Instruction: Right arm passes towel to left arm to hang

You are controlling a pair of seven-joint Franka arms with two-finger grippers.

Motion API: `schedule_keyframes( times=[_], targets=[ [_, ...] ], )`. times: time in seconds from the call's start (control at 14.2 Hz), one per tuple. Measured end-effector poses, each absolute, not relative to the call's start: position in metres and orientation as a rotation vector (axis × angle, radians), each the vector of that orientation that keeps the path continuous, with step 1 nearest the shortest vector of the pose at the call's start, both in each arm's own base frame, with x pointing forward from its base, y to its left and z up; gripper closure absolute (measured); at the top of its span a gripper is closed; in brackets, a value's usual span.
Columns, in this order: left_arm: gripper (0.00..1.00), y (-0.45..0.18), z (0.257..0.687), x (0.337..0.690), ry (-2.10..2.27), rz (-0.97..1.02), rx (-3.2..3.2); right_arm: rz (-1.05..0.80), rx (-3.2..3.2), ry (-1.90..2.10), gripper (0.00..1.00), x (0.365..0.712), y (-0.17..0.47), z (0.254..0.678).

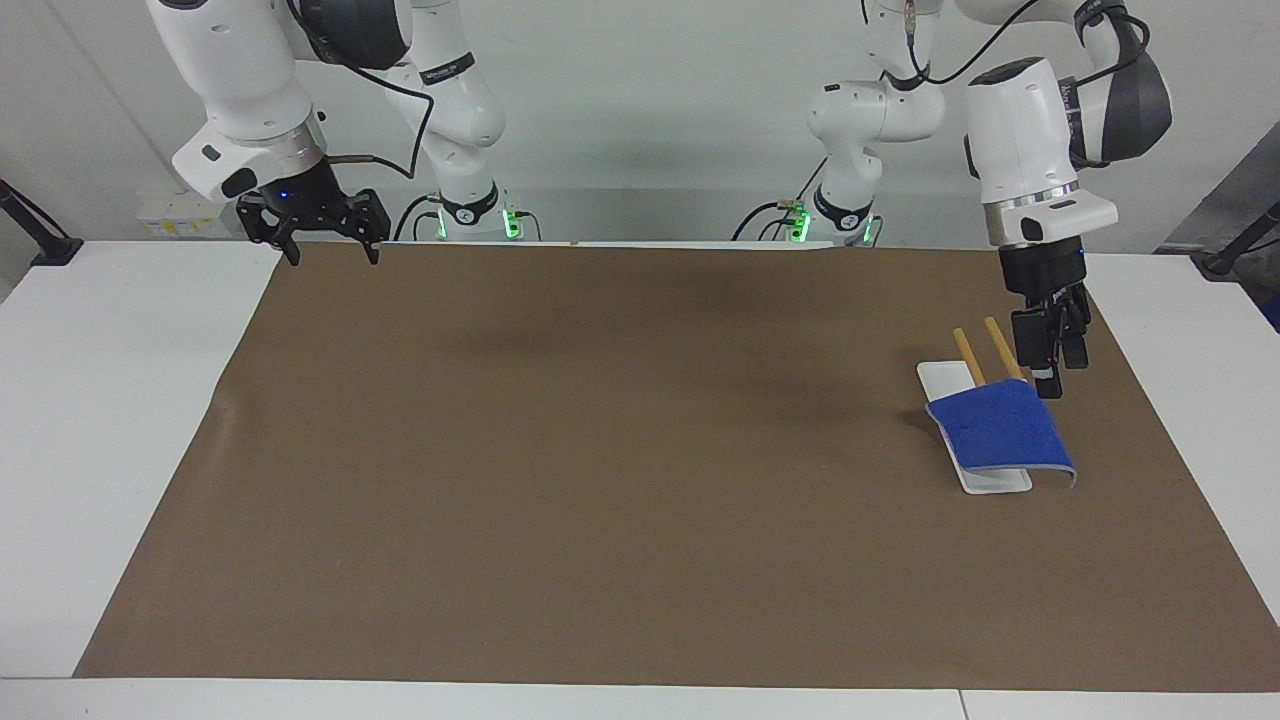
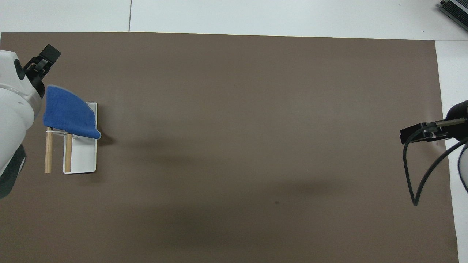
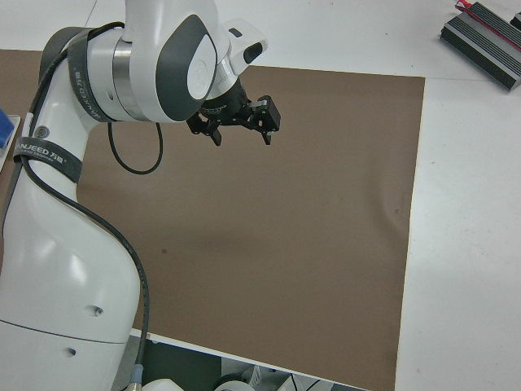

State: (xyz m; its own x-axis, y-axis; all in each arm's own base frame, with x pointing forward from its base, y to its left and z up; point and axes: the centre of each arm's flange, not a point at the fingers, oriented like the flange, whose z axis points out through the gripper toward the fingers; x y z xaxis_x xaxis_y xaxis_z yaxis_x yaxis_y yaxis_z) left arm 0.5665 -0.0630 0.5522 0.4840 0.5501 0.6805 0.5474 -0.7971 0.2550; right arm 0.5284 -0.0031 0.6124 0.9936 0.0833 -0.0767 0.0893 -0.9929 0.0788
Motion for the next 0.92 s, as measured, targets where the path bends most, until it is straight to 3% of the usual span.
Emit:
schedule_keyframes(
  times=[0.35,0.92],
  targets=[
    [0.00,-0.060,0.552,0.566,0.767,1.020,2.939,-0.112,3.054,0.132,0.00,0.528,-0.003,0.612],
    [0.00,-0.054,0.615,0.562,0.143,0.424,3.180,-0.112,3.054,0.132,0.00,0.528,-0.003,0.612]
  ],
)
